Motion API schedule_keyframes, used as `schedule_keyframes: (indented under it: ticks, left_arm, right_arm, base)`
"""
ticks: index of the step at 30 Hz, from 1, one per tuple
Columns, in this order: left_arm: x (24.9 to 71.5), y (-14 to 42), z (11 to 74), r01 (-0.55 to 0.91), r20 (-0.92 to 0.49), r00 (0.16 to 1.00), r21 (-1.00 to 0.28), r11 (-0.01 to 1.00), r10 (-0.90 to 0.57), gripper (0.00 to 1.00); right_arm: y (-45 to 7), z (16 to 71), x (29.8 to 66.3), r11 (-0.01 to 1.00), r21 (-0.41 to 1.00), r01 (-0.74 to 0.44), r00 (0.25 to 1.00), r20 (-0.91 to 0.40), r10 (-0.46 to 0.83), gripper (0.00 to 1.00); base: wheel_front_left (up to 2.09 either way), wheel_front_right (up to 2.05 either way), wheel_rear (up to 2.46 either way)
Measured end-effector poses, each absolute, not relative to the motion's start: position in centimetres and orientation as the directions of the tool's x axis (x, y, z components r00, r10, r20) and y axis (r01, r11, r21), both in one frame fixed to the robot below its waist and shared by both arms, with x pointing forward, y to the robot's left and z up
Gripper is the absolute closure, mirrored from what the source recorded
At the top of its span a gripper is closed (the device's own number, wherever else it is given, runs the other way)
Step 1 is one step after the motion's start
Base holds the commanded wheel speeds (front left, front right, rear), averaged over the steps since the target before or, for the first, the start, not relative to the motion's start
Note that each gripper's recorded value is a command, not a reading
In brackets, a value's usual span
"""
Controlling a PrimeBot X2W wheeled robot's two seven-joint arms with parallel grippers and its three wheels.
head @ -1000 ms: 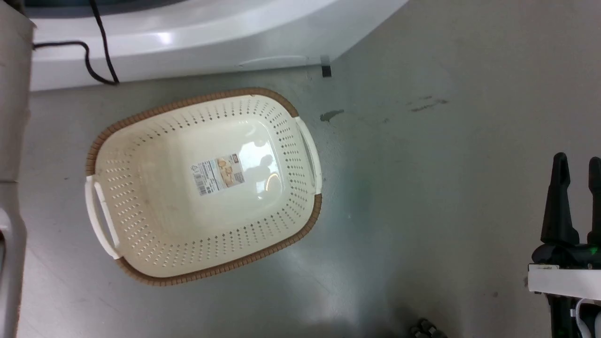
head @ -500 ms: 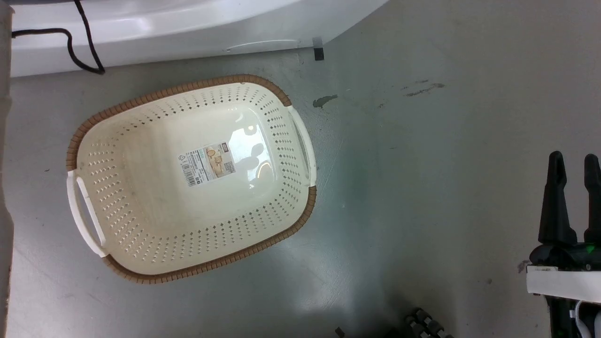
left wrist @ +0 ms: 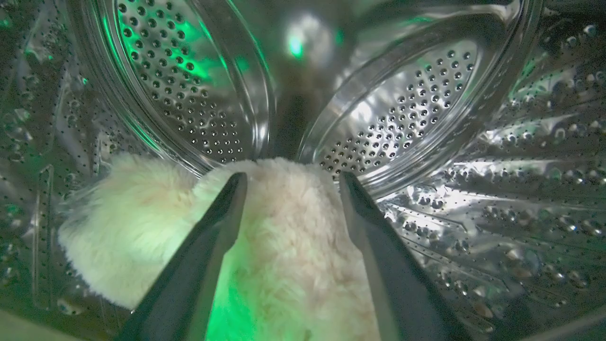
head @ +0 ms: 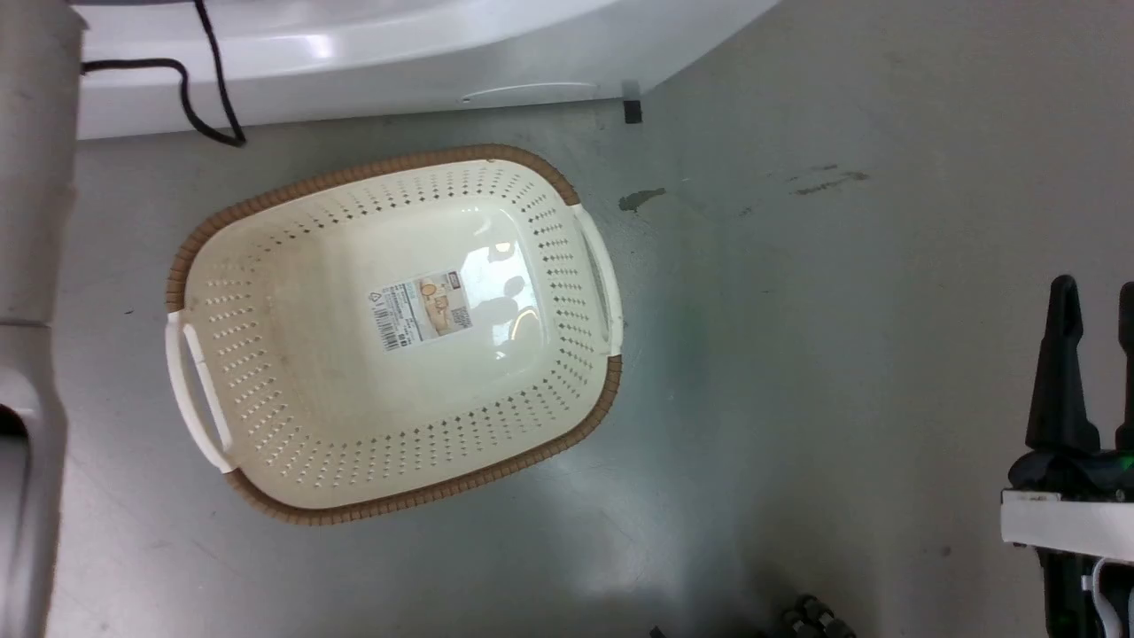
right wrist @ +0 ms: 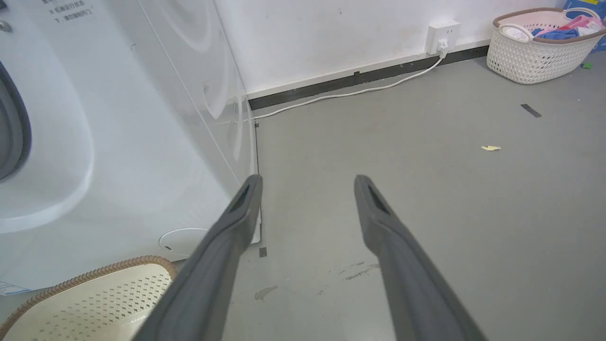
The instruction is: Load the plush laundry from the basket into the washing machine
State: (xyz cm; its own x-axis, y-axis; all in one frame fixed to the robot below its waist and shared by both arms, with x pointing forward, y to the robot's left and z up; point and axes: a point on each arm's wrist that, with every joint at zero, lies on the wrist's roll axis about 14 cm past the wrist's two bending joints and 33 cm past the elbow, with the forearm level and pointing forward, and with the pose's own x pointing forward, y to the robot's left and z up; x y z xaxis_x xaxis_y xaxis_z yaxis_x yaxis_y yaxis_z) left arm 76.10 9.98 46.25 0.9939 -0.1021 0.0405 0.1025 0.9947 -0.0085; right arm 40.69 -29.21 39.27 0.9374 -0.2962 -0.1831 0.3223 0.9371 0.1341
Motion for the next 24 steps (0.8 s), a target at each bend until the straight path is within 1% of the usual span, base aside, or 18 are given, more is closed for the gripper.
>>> schedule_keyframes:
  ticks: [9,24]
  left_arm:
    - [73.1,9.1,46.4,0.14,0.036,0.989,-0.013,0.99,-0.14,0.0]
    - [66.6,10.5,50.4,0.149,0.019,0.989,-0.034,0.988,-0.149,0.0]
  right_arm:
    - [-27.9,41.0,42.4,0.952,0.152,0.265,0.961,-0.117,-0.249,0.0]
    - [-25.0,45.2,43.4,0.968,0.189,0.162,0.986,0.002,-0.165,0.0]
  base:
    - [0.0,0.0,0.0]
    - [0.0,0.0,0.0]
